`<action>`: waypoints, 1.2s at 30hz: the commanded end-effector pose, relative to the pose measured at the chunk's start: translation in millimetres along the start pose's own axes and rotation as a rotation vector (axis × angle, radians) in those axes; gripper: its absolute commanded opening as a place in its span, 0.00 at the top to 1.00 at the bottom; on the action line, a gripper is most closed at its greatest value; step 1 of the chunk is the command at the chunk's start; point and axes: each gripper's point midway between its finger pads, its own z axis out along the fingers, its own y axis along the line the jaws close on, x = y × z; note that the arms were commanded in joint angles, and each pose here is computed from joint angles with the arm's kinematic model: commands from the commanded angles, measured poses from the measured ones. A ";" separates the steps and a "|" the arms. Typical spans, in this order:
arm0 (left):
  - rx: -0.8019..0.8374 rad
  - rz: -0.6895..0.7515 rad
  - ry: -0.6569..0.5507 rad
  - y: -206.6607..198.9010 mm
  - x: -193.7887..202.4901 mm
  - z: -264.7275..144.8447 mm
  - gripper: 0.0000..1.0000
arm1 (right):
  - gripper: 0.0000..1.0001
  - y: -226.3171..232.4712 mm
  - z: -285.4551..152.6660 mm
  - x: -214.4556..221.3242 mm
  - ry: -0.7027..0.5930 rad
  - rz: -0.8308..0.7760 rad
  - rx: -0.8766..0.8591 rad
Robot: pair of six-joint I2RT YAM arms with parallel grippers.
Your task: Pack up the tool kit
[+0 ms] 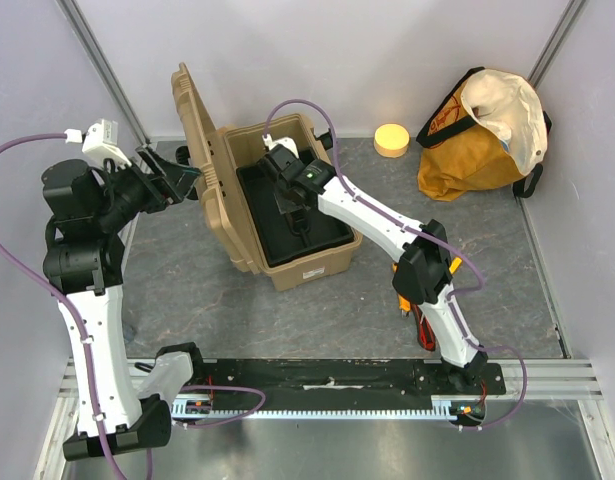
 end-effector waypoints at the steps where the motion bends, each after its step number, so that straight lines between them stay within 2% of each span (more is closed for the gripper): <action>1: -0.009 0.059 -0.033 -1.1 -12.3 -1.8 0.24 | 1.00 0.9 -10.0 -16.8 -0.032 0.012 -0.009; 7: -0.008 0.056 -0.026 0.1 -11.9 1.3 0.24 | 1.00 -5.7 -8.1 -11.7 -0.011 -0.004 0.029; 14: -0.008 0.058 -0.031 1.5 -12.9 3.5 0.24 | 1.00 -9.8 -16.9 -25.2 -0.040 0.010 0.045; 20: -0.011 0.055 -0.028 3.2 -11.8 5.0 0.24 | 1.00 -9.2 -4.2 -6.0 0.027 -0.003 0.055; 28: -0.012 0.057 -0.029 3.2 -11.7 4.3 0.24 | 1.00 -18.1 3.8 5.6 0.056 -0.007 0.091; 36: -0.015 0.055 -0.026 4.7 -10.4 5.3 0.23 | 1.00 -24.0 -17.7 -18.6 -0.014 0.019 0.093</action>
